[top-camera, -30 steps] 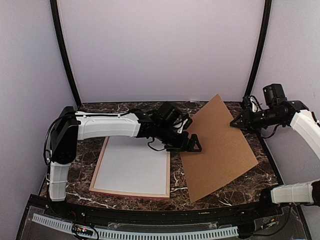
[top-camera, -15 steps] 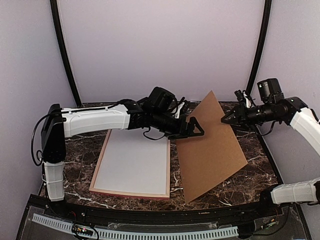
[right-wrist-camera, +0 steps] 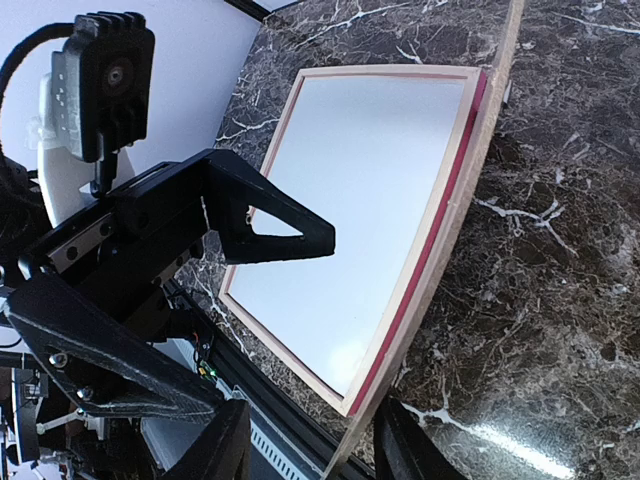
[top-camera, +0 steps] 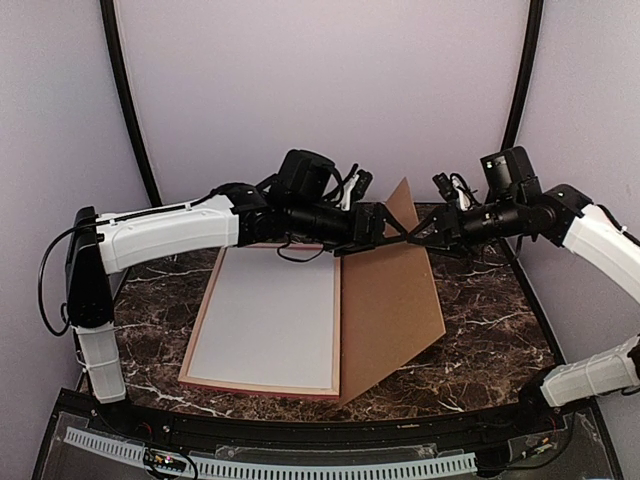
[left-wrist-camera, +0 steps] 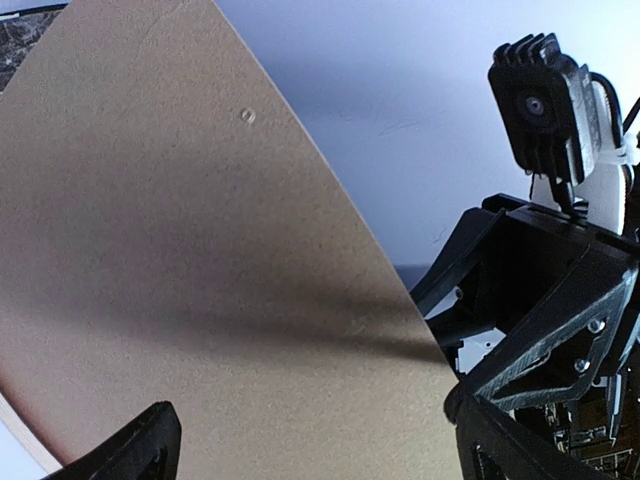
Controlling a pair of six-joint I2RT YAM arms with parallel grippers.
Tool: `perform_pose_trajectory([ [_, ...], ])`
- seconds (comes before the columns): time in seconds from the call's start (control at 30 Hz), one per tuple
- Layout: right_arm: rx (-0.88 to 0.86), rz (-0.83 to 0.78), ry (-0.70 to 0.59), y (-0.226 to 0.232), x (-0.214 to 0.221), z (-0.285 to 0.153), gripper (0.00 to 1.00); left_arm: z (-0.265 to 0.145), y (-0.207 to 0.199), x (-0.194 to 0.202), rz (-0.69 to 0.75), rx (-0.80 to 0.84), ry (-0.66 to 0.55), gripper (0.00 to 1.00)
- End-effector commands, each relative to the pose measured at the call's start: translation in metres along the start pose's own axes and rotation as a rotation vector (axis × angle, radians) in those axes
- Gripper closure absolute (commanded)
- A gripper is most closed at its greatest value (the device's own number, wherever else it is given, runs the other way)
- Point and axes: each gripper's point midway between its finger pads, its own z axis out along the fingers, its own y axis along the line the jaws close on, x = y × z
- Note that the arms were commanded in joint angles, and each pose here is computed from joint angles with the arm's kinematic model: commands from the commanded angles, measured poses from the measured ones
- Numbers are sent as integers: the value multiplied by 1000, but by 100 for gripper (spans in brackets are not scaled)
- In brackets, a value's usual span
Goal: Put the photo into the frame
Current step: Turn over the backboard.
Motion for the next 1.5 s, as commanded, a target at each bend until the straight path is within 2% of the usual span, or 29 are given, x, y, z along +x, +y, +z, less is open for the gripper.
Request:
perform_pose_trajectory([
  [0.0,-66,-66,-49,32,-18,9,56,-31,-30,-39,19,43,-131,1],
  [0.27,-104,-110,-30,58,-19,25,51,-52,-24,-54,14,3,-202,1],
  [0.67,-153,-155,1,87,-17,46,45,-64,-14,-58,18,-60,-204,2],
  [0.83,-179,-160,16,93,-13,55,45,-73,-6,-57,19,-117,-207,14],
  [1.3,-287,-171,72,120,0,82,45,-108,8,-57,66,-289,-220,30],
  [1.47,-304,-174,91,124,4,92,45,-124,17,-54,84,-366,-226,39],
])
